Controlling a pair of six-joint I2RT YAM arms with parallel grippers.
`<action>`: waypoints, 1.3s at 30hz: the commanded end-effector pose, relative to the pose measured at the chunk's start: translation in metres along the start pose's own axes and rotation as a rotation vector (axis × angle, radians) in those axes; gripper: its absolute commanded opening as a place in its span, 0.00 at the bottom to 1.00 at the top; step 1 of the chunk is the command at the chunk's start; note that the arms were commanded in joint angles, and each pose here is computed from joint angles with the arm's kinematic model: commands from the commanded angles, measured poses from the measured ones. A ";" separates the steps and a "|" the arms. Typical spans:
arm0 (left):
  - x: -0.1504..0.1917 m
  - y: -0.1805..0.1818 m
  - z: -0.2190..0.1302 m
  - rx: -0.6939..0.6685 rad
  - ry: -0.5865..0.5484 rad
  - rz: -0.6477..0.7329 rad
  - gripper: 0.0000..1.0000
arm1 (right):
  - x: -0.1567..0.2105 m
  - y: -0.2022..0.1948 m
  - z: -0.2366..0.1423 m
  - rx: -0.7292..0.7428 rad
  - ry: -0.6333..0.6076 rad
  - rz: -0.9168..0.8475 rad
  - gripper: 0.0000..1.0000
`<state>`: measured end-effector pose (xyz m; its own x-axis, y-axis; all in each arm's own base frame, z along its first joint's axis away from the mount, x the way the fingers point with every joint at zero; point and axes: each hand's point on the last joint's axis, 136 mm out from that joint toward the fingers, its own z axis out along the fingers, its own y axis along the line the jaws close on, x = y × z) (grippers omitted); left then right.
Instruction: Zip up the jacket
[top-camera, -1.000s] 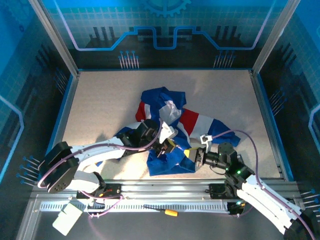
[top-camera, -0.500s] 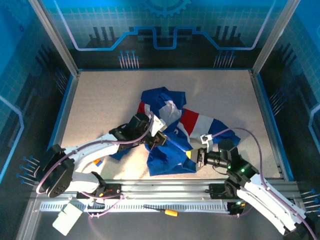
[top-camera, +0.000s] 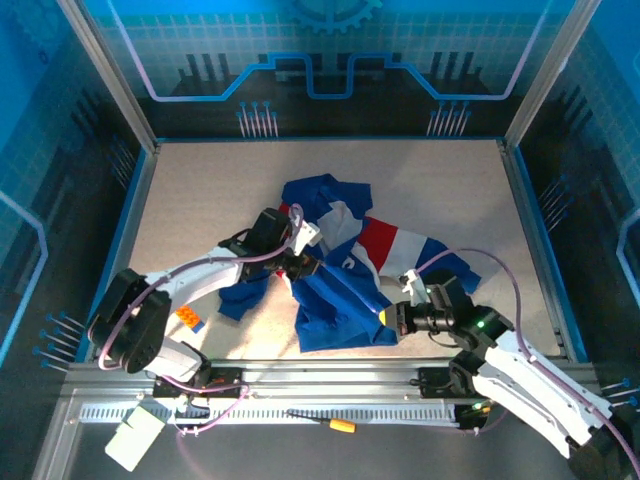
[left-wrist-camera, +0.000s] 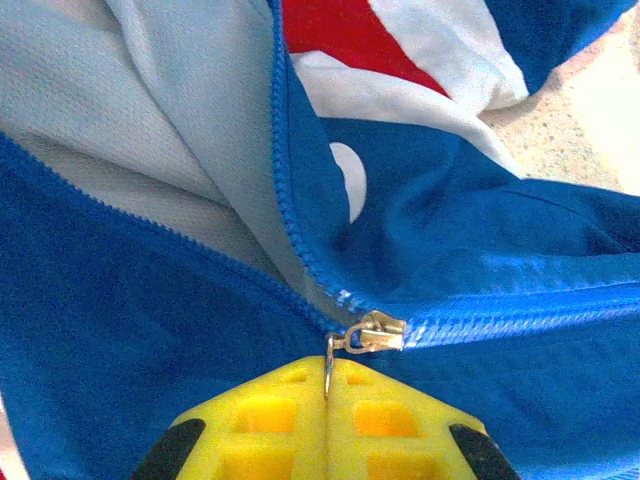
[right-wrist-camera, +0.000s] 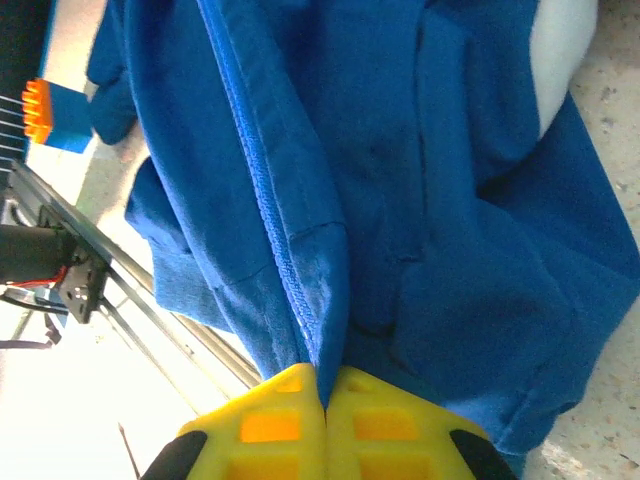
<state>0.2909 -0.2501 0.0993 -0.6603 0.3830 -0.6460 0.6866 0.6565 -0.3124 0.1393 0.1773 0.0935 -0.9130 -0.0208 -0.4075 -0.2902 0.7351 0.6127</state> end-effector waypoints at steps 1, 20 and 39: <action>-0.018 0.022 -0.003 -0.071 -0.022 0.020 0.00 | 0.012 -0.012 -0.001 0.073 0.070 0.026 0.00; -0.078 0.098 -0.015 -0.167 -0.104 -0.017 0.00 | 0.019 -0.028 0.003 0.179 0.107 0.035 0.00; -0.056 0.053 0.010 -0.086 -0.067 0.118 0.00 | -0.092 0.007 -0.026 0.211 -0.055 -0.096 0.39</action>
<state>0.3765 -0.2415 0.1051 -0.6047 0.3879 -0.6956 0.6918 0.6886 -0.2174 0.2012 0.1744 0.1549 -0.8665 -0.0437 -0.4973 -0.3083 0.8304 0.4641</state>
